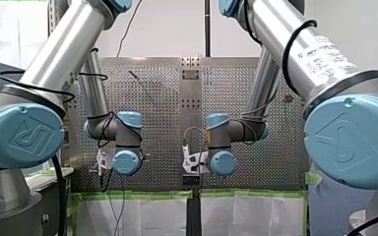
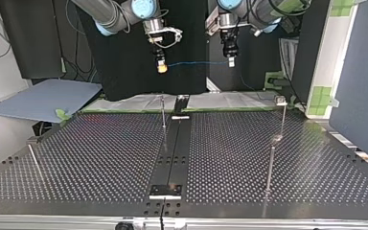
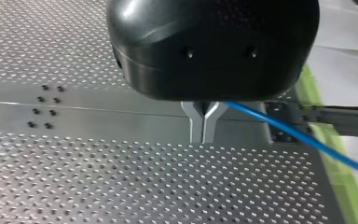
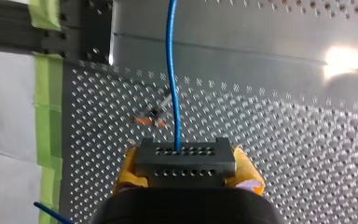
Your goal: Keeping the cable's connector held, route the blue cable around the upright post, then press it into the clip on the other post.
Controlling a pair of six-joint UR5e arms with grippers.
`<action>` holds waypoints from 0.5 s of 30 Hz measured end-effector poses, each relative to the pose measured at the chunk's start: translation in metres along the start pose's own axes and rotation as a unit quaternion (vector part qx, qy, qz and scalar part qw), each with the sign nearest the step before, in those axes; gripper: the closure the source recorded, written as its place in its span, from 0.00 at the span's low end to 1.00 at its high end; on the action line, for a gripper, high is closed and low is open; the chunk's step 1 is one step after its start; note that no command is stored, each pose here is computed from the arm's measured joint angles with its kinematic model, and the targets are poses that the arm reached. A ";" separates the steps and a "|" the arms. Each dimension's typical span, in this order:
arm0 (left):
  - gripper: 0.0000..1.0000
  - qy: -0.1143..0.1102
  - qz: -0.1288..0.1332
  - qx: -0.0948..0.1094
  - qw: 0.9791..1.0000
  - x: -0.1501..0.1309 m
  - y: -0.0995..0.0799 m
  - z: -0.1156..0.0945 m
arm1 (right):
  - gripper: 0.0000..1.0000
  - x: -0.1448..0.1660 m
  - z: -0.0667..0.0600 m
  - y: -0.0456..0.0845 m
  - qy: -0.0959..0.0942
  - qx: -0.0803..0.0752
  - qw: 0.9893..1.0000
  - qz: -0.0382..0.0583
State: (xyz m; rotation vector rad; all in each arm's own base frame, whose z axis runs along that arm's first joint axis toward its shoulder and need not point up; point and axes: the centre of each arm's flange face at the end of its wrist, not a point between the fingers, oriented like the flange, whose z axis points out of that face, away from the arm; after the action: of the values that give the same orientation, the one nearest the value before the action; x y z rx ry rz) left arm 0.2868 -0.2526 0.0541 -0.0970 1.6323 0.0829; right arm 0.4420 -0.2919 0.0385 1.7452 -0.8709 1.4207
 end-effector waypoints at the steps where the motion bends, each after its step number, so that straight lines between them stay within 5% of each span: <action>1: 1.00 -0.002 -0.006 0.001 1.000 -0.003 -0.001 0.001 | 1.00 0.004 0.001 0.002 0.001 0.000 1.000 0.004; 8: 1.00 -0.006 -0.024 0.005 1.000 -0.024 0.000 0.004 | 1.00 0.044 0.007 0.006 0.011 0.024 0.999 0.044; 15: 1.00 -0.007 -0.026 -0.019 0.999 -0.045 0.010 0.009 | 1.00 0.095 0.019 -0.002 0.040 0.058 0.996 0.055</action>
State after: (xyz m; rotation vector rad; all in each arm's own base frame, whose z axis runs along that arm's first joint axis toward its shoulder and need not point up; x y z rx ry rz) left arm 0.2970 -0.2413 0.0980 -0.1671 1.6132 0.0745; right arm 0.4691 -0.3127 0.1289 1.7341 -0.8676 1.6307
